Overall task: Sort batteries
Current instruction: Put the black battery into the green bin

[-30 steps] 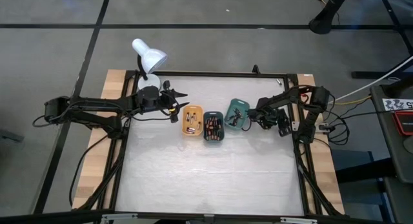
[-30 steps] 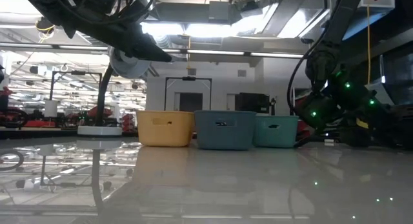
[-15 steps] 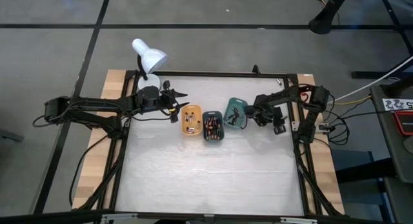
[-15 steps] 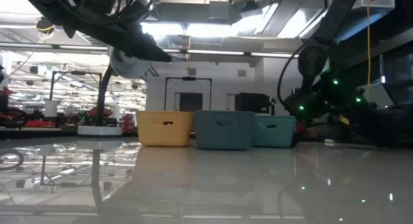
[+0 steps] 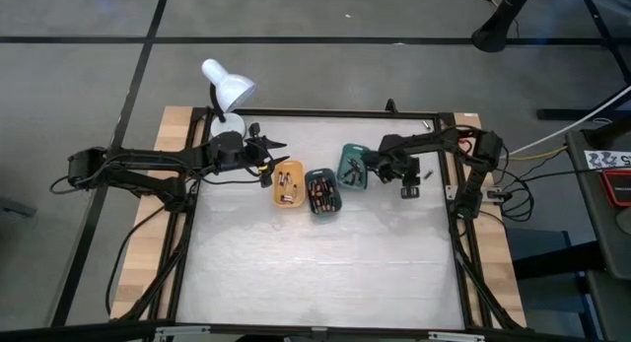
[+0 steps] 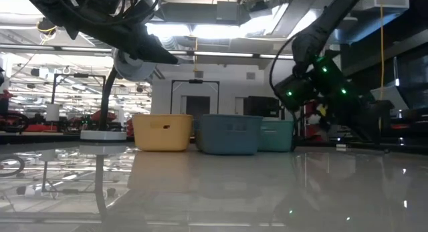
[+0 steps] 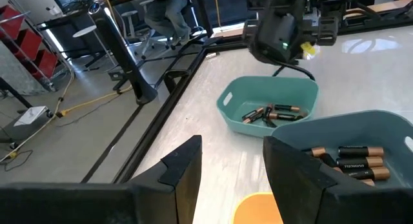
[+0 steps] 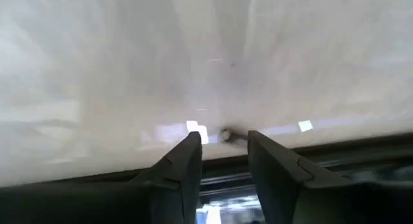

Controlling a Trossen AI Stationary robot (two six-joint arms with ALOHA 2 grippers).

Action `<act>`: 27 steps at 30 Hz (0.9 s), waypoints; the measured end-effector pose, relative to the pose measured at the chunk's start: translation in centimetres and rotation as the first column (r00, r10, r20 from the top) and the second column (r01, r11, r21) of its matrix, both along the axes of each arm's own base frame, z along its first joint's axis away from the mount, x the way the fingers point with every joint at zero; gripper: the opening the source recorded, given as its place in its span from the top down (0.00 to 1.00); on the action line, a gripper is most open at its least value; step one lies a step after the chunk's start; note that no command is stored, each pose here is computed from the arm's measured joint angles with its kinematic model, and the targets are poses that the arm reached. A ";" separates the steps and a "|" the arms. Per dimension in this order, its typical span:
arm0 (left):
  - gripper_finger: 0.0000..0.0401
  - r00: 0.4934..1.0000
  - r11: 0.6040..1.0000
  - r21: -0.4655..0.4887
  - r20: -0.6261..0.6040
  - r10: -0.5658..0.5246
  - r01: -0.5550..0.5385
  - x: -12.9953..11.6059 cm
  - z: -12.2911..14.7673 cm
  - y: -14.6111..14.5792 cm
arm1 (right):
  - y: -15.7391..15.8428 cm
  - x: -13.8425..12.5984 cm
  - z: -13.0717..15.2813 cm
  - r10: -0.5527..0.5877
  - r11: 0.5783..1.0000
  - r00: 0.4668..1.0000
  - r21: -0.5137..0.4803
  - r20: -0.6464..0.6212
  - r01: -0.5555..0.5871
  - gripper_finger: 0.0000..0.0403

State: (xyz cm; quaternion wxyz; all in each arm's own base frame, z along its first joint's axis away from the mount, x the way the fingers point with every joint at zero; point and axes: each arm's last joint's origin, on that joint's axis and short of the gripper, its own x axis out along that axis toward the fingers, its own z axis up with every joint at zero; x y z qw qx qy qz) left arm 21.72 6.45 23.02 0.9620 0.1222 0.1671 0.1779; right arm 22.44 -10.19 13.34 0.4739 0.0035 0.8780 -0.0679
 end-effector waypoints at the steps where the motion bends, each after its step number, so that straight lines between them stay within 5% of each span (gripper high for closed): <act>1: 0.61 1.000 1.000 0.000 0.000 0.000 0.000 0.0 0.0 0.0 | -0.3 0.1 0.3 -0.053 0.999 0.999 -0.004 0.010 0.053 0.69; 5: 0.61 1.000 1.000 0.000 0.000 0.000 0.000 0.0 0.0 0.0 | -2.0 0.0 1.2 -0.258 0.965 0.962 0.061 0.092 0.254 0.69; 13: 0.61 1.000 1.000 -0.003 -0.001 -0.001 0.001 0.0 0.0 0.0 | -5.1 -2.1 1.8 -0.389 0.921 0.914 0.058 0.114 0.385 0.69; 19: 0.61 1.000 1.000 0.004 -0.004 -0.003 0.003 0.0 0.0 0.0 | -5.6 -3.3 1.3 -0.108 0.994 0.994 0.033 0.008 0.108 0.69; 27: 0.61 1.000 1.000 0.006 -0.005 -0.003 0.003 0.0 0.0 0.0 | -5.4 -3.7 -0.2 0.041 0.996 0.998 0.076 0.036 -0.044 0.69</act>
